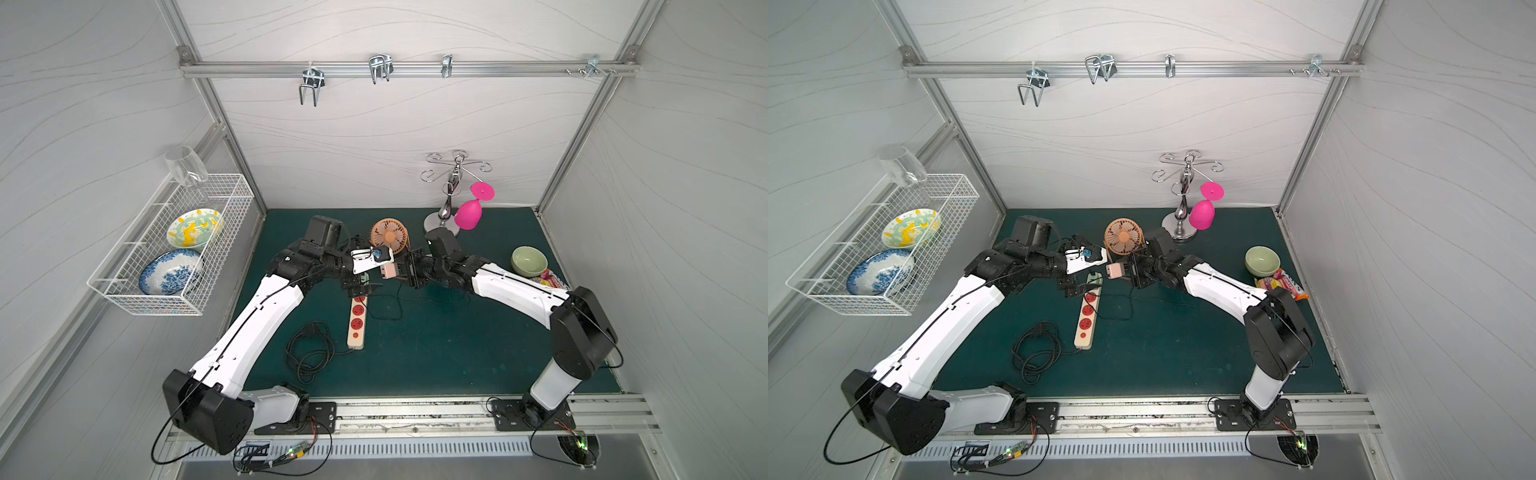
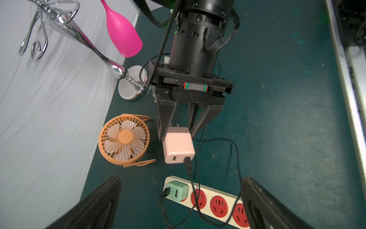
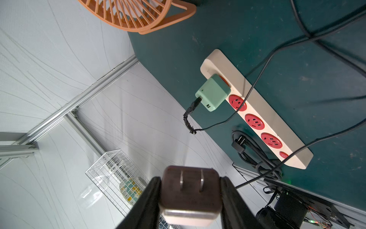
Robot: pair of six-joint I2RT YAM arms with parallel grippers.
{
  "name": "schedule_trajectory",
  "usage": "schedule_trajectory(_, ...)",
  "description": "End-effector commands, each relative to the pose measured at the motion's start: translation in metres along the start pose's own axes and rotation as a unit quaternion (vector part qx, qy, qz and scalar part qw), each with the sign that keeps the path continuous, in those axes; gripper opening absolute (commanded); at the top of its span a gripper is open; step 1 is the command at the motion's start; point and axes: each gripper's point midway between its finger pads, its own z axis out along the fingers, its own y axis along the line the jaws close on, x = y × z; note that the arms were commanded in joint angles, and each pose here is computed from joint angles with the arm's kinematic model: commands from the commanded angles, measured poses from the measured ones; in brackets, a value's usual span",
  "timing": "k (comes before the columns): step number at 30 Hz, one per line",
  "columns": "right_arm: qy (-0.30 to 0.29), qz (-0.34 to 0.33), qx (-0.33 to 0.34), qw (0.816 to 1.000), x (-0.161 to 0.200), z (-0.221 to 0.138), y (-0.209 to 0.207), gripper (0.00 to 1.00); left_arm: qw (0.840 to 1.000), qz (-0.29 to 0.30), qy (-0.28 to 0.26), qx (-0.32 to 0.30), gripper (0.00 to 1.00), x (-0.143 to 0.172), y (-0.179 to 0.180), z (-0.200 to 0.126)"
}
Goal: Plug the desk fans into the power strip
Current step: Pick up the plug from the center of the board.
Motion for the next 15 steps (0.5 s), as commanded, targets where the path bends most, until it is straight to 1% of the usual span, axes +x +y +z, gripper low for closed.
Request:
schedule_trajectory(1, 0.015, -0.001, -0.044, 0.999, 0.016, -0.016, 0.022, 0.20, 0.998, 0.062, -0.010, -0.022, 0.97, -0.006, 0.012, 0.010)
schedule_trajectory(6, 0.020, -0.002, -0.056, 0.998, 0.022, -0.020, 0.024, 0.18, 0.996, 0.076, -0.016, -0.035, 0.95, -0.005, 0.019, 0.022)
schedule_trajectory(11, 0.021, 0.006, -0.065, 0.998, 0.024, -0.024, 0.024, 0.17, 0.996, 0.084, -0.022, -0.032, 0.91, -0.002, 0.020, 0.033)
schedule_trajectory(15, 0.022, 0.008, -0.070, 0.997, 0.027, -0.027, 0.026, 0.15, 0.994, 0.103, -0.027, -0.028, 0.89, 0.001, 0.016, 0.041)
